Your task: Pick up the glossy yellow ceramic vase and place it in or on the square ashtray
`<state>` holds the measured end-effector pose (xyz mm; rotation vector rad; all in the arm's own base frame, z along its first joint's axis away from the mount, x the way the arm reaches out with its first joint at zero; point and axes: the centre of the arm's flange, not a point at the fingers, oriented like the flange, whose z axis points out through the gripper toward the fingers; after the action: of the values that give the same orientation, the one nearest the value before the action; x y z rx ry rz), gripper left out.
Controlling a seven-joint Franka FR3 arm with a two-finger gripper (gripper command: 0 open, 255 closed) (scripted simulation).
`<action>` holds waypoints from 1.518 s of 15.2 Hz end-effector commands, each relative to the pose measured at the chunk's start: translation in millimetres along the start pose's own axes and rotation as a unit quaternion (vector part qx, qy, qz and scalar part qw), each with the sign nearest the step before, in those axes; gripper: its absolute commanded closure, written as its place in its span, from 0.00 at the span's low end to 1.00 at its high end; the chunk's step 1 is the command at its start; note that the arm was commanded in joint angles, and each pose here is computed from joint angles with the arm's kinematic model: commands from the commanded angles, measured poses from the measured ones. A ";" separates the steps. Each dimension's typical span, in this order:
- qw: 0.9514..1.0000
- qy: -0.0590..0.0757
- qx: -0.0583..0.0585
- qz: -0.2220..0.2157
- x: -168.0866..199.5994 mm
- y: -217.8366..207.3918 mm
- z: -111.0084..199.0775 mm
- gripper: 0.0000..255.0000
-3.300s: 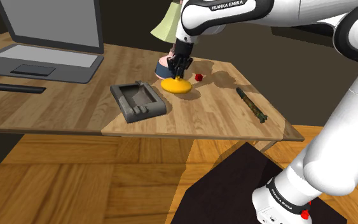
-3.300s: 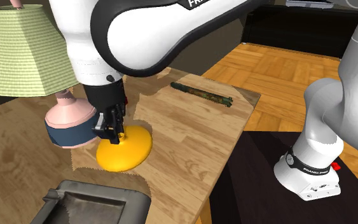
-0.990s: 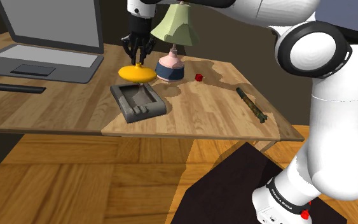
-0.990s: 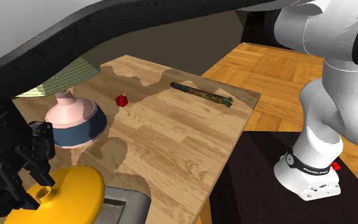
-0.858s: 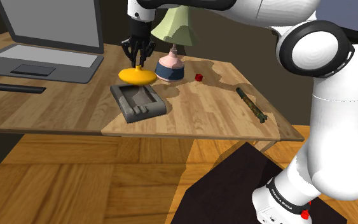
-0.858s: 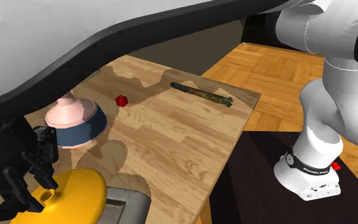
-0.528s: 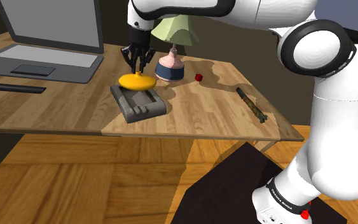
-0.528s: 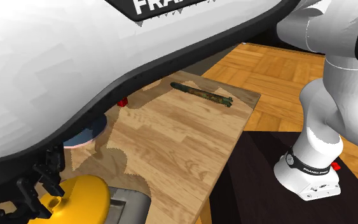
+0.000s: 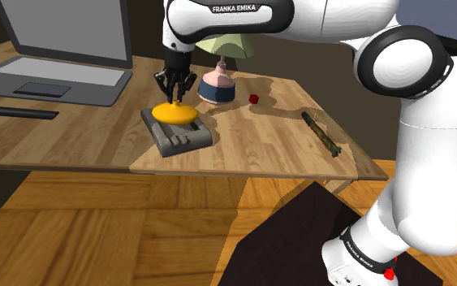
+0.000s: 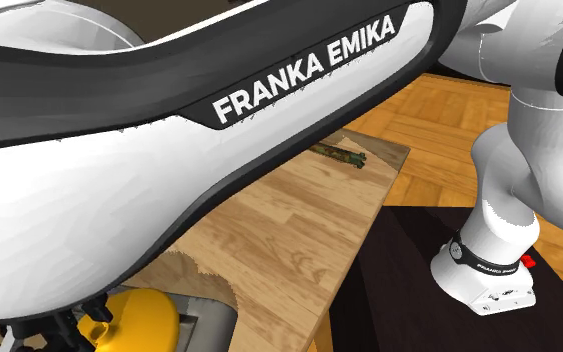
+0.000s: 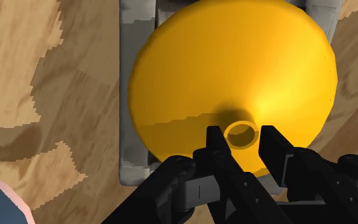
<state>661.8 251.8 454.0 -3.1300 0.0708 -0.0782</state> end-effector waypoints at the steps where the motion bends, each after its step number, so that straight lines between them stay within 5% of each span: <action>1: 1.000 0.000 0.000 0.000 -0.2 -0.1 0.9 1.00; 5: 1.000 0.000 0.000 0.000 -0.2 -0.1 0.9 1.00; 6: 1.000 0.000 0.000 0.000 -0.2 -0.1 1.0 0.00; 11: 1.000 0.000 0.000 0.000 -0.2 -0.1 1.0 0.00; 15: 1.000 0.000 0.000 0.000 -0.2 0.0 -49.1 0.00; 23: 1.000 0.000 0.000 0.000 -0.2 0.0 -49.1 0.00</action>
<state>659.1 251.4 503.0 -3.1296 0.0707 -0.0796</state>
